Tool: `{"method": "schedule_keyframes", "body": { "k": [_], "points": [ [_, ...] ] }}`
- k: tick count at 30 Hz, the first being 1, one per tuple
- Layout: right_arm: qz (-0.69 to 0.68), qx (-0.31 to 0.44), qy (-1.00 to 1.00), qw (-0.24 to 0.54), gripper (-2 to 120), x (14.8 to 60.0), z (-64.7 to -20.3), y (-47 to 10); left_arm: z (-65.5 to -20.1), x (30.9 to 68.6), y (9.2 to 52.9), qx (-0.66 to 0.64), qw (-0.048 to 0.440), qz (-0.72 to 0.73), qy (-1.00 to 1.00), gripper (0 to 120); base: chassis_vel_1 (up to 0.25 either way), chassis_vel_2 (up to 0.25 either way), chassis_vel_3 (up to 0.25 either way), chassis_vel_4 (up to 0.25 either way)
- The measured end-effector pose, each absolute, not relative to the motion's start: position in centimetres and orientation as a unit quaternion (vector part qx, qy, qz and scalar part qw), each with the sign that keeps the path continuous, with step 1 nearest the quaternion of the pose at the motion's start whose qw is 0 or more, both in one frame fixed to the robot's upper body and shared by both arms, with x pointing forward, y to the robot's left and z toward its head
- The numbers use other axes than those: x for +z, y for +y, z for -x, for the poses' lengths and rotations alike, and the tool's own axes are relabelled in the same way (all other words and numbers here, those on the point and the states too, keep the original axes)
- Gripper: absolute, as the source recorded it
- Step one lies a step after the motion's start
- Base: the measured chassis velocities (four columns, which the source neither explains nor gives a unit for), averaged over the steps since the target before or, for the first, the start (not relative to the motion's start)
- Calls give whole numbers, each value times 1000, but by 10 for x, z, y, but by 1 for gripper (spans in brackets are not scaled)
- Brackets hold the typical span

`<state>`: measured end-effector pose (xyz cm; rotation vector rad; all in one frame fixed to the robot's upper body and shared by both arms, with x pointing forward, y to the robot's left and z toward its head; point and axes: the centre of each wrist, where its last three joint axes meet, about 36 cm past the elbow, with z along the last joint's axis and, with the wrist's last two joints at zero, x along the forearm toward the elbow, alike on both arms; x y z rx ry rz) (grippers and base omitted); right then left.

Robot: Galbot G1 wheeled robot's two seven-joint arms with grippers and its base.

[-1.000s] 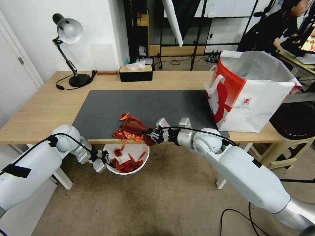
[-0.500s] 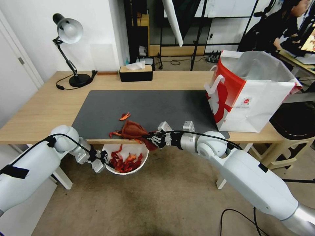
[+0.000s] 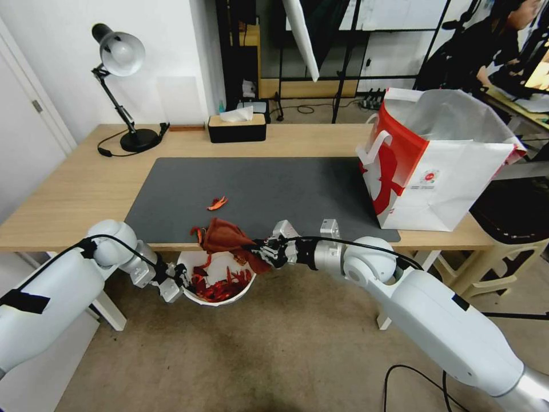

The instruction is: Sweep shrimp from table into container with towel, then put container into takeout bag.

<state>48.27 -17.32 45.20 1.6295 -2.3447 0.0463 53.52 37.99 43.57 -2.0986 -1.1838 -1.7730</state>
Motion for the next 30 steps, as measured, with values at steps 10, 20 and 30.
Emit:
{"method": "schedule_keyframes", "body": {
  "k": [10, 20, 30],
  "points": [
    [-538, -39, -836, 97, 2, 472, -513, -160, -532, 433, 383, -589, 78, 700, -397, 0, 0, 0, 0, 0],
    [-416, -9, -904, 100, 2, 485, -573, -119, -528, 433, 386, -589, 80, 700, -396, 0, 0, 0, 0, 0],
    [-346, 58, -922, 165, 2, 496, -622, -91, -525, 428, 391, -585, 86, 700, -400, 0, 0, 0, 0, 0]
  ]
}}
